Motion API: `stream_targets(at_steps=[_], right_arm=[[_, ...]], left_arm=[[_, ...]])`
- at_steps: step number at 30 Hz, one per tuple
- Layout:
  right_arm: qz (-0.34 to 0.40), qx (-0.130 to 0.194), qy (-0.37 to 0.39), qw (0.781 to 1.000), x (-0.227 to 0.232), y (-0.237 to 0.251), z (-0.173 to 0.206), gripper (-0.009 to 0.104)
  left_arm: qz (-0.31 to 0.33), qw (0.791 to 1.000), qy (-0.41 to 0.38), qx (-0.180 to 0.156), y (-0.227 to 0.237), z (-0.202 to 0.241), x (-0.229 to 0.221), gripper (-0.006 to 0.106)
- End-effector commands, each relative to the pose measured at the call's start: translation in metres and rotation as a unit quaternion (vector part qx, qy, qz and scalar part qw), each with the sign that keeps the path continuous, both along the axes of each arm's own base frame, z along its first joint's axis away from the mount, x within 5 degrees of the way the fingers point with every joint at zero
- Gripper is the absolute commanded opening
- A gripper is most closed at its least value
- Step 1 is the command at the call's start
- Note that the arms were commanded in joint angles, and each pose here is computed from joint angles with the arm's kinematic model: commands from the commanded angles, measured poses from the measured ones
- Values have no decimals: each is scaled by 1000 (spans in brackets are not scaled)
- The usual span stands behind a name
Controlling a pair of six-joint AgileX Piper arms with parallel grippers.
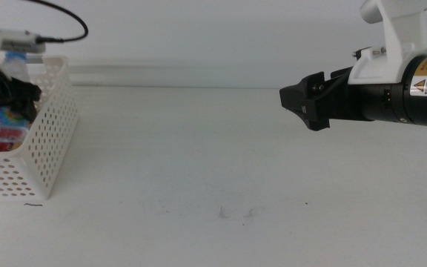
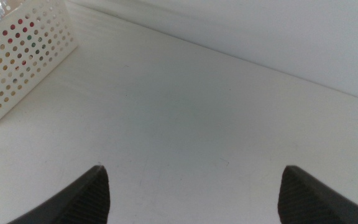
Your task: Use arms to grab the bottles and put them into the dustbin to the left of the table.
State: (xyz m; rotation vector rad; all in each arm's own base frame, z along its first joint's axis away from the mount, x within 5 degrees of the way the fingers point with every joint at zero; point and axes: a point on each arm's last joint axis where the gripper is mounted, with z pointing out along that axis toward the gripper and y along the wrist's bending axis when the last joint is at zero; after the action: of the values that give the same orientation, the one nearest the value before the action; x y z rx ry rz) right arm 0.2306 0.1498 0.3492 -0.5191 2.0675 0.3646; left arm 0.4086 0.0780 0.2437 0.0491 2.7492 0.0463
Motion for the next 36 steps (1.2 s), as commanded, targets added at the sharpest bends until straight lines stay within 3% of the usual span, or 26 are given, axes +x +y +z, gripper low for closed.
stream_targets(at_steps=[1,5,7,11,16,20,26,36], right_arm=[[3,0,-8,1000,-2,0,2,79],[3,0,-8,1000,-2,0,2,79],[3,0,-8,1000,-2,0,2,79],[3,0,-8,1000,-2,0,2,79],[3,0,-8,1000,-2,0,2,79],[3,0,-8,1000,-2,0,2,79],[3,0,-8,1000,-2,0,2,79],[3,0,-8,1000,-2,0,2,79]], left_arm=[[-1,999,-35,9,2,5,7,23],[0,999,-43,12,2,2,10,67],[3,999,-42,10,2,6,8,94],[19,998,-53,-1,-7,28,-13,94],[44,988,-146,-16,-33,74,-78,94],[8,968,-252,-12,-61,108,-147,94],[-35,918,-395,-23,-85,125,-241,94],[-37,880,-472,-29,-84,130,-312,94]])
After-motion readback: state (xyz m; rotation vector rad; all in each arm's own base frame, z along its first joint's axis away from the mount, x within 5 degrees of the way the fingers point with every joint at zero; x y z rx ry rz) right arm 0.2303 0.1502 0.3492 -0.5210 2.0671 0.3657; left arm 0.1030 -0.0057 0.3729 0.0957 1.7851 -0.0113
